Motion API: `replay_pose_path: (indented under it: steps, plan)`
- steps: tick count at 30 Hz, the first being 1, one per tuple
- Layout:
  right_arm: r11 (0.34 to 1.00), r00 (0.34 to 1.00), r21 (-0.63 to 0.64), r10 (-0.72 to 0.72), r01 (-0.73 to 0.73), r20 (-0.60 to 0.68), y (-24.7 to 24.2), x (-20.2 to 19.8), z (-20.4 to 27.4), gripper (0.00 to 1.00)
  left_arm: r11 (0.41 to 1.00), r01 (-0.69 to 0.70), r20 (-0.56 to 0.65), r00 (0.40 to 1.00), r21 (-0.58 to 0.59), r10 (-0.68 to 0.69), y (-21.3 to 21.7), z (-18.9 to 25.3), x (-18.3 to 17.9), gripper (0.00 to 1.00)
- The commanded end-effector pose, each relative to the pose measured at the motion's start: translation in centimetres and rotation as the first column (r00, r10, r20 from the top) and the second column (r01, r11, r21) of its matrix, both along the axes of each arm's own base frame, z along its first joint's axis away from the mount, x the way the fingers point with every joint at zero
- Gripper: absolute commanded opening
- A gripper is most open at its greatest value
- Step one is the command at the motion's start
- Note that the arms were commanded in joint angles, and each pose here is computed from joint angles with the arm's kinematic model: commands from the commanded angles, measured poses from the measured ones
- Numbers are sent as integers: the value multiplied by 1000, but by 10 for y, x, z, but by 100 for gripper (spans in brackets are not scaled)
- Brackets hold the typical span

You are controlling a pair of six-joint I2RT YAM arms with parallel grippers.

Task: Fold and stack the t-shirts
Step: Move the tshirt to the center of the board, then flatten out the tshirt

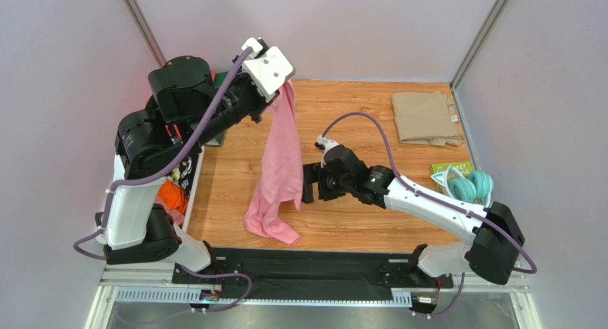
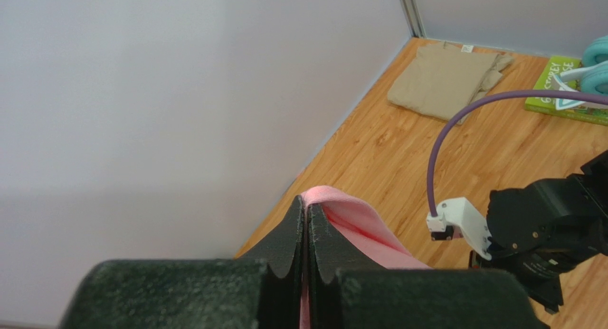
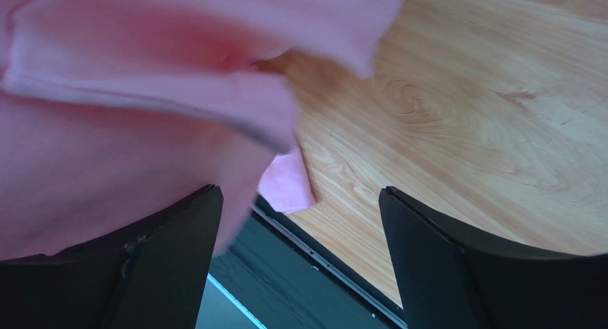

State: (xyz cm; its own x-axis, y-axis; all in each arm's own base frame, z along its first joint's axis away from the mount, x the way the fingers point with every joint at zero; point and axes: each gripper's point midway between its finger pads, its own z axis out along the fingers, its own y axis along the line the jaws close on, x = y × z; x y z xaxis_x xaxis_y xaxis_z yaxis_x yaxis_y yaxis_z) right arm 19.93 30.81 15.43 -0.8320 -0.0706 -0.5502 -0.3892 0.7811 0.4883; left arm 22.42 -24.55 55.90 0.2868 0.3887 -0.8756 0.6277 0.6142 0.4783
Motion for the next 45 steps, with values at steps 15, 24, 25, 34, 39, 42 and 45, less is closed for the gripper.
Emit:
replay_pose_path:
  steps: [15, 24, 25, 34, 39, 42, 45]
  plan:
    - [983, 975, -162, -50, 86, 216, -15, 45, 13, 87, 999, 29, 63, 998, -46, -26, 11, 24, -11, 0]
    - [967, 966, -198, -110, 158, 236, -38, 56, 4, 87, 999, 38, 58, 998, -38, -36, 13, 22, -14, 0]
    - [964, 963, -209, -110, 164, 247, -40, 58, 4, 86, 999, 40, 58, 998, -35, -38, 13, 21, -15, 0]
    - [964, 923, -127, -180, 235, 341, -83, 64, 53, 87, 999, 38, 47, 998, -14, -37, 11, 15, -13, 0]
    - [971, 922, -65, -198, 232, 332, -86, 62, 61, 86, 999, 46, 43, 998, -16, -45, 7, 14, -12, 0]
    - [976, 936, -58, -185, 211, 301, -79, 61, 53, 85, 999, 44, 45, 998, -16, -43, 6, 15, -12, 0]
    - [983, 949, -26, -169, 182, 267, -69, 57, 49, 84, 999, 40, 46, 998, -15, -39, 7, 15, -11, 0]
